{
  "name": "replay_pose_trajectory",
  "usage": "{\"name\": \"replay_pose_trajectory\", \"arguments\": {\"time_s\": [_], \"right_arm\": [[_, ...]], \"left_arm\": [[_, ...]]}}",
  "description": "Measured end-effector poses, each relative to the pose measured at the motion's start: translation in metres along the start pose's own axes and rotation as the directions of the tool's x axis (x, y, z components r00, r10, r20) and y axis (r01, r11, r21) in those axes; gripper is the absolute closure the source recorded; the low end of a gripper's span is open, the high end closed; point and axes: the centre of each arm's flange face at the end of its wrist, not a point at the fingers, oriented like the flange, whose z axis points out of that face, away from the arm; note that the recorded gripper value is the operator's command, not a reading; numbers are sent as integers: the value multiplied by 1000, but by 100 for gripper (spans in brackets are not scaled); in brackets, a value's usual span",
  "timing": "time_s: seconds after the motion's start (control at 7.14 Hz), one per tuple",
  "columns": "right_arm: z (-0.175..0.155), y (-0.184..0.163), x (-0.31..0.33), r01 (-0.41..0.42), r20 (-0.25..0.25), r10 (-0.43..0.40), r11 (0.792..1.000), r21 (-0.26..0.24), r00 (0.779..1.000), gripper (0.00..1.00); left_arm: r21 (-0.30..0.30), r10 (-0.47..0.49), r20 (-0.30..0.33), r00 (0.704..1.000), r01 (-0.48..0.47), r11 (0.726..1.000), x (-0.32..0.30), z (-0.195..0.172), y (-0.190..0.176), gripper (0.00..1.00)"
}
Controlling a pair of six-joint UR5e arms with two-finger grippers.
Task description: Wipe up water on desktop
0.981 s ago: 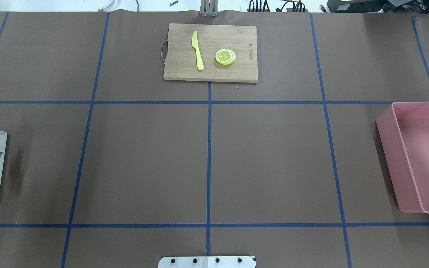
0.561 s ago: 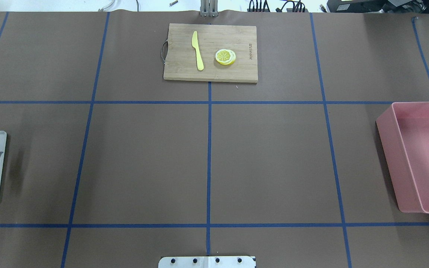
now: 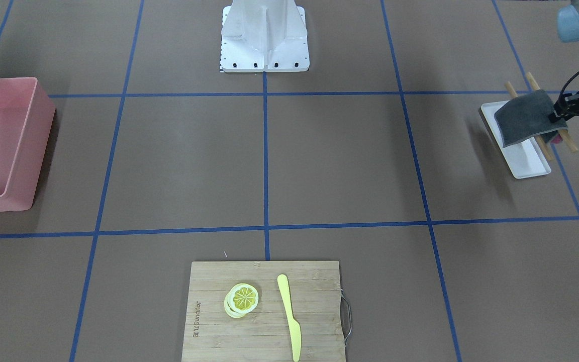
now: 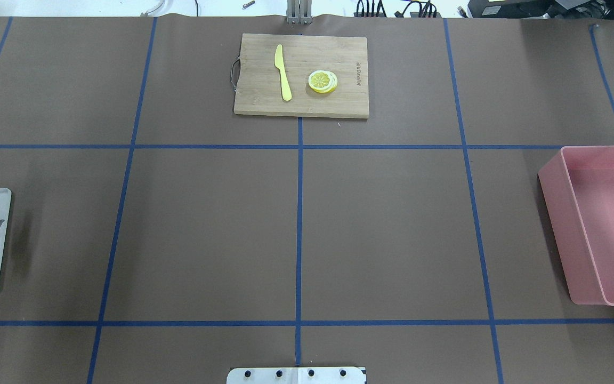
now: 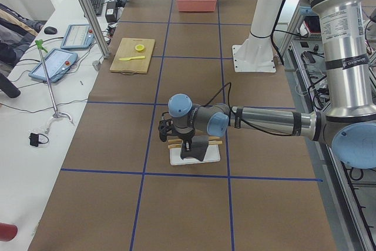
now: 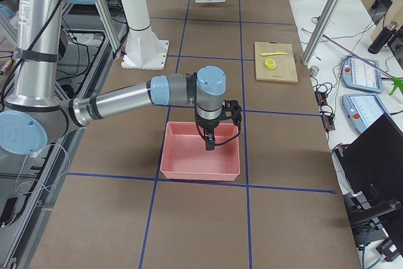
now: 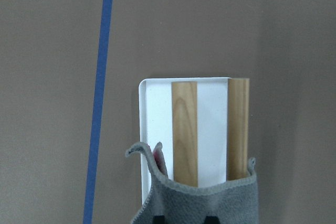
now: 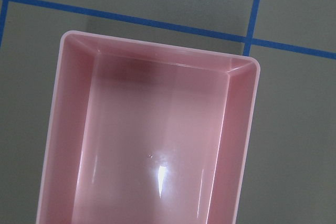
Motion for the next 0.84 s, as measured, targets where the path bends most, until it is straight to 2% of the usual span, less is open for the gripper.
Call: {"name": "replay_pose_trajectory", "arguments": {"time_s": [0.56, 0.84], "right_arm": [[0, 0, 0, 0, 4, 0, 1000, 0, 1000, 0], [0, -1, -2, 4, 11, -4, 1000, 6, 1000, 0]], "left_arm": [[8, 6, -4, 1000, -6, 1000, 2, -8, 10, 100], [22, 17, -25, 1000, -16, 1000, 15, -20, 14, 100]]}}
